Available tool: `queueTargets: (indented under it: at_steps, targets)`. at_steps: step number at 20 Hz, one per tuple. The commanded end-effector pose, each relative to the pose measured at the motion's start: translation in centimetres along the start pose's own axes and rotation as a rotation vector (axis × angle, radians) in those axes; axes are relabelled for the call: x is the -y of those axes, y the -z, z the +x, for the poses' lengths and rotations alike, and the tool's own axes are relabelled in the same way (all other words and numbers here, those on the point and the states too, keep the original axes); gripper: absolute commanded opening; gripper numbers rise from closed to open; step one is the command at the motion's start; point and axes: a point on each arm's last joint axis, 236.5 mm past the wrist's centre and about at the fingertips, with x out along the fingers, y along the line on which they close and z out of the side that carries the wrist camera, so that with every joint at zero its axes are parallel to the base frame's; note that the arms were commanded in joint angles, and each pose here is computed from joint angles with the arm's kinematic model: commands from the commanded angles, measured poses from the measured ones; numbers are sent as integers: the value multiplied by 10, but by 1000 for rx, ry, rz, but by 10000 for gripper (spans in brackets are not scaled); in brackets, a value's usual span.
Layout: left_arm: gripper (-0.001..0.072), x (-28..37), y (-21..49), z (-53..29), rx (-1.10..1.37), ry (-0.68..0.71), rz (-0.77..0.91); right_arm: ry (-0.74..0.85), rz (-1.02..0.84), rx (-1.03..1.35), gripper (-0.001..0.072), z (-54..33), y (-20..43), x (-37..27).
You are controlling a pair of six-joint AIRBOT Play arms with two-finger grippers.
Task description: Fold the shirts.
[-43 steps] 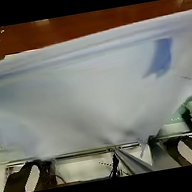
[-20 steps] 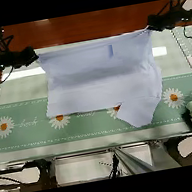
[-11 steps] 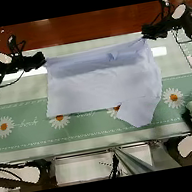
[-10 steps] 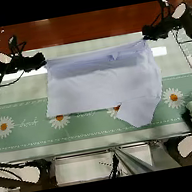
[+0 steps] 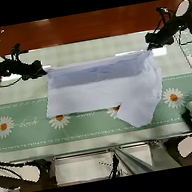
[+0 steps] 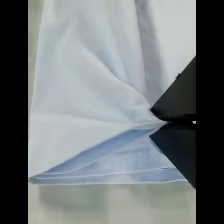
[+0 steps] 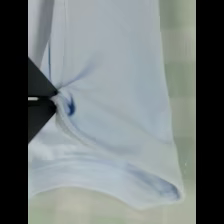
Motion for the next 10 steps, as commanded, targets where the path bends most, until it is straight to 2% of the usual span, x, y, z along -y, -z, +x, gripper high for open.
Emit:
queueTargets:
  at_steps: [1, 2, 3, 4, 5, 6, 7, 9, 10]
  targets:
    - [60, 1, 10, 3, -46, 10, -8, -9, 34, -69, 36, 4, 15, -2]
    - [217, 3, 10, 4, -48, 19, -11, -14, 21, -68, 106, 3, 15, -3]
    - [401, 4, 11, 4, -51, 23, -12, -23, -1, -74, 241, 3, 16, -5]
    - [475, 3, 12, 0, -61, 23, -10, -27, -30, -96, 335, 0, 22, -5]
    - [475, 0, 13, -7, -78, 20, -7, -16, -57, -125, 375, -6, 30, 0]
    - [474, -6, 14, -18, -95, 14, -4, 19, -78, -161, 382, -14, 40, 10]
    - [475, -13, 16, -31, -116, 9, -10, 95, -89, -196, 437, -26, 50, 29]
    - [475, -28, 30, -59, -167, 17, -53, 253, -34, -222, 449, -57, 62, 73]
    - [475, -35, 41, -69, -195, 24, -81, 276, 4, -206, 449, -69, 66, 87]
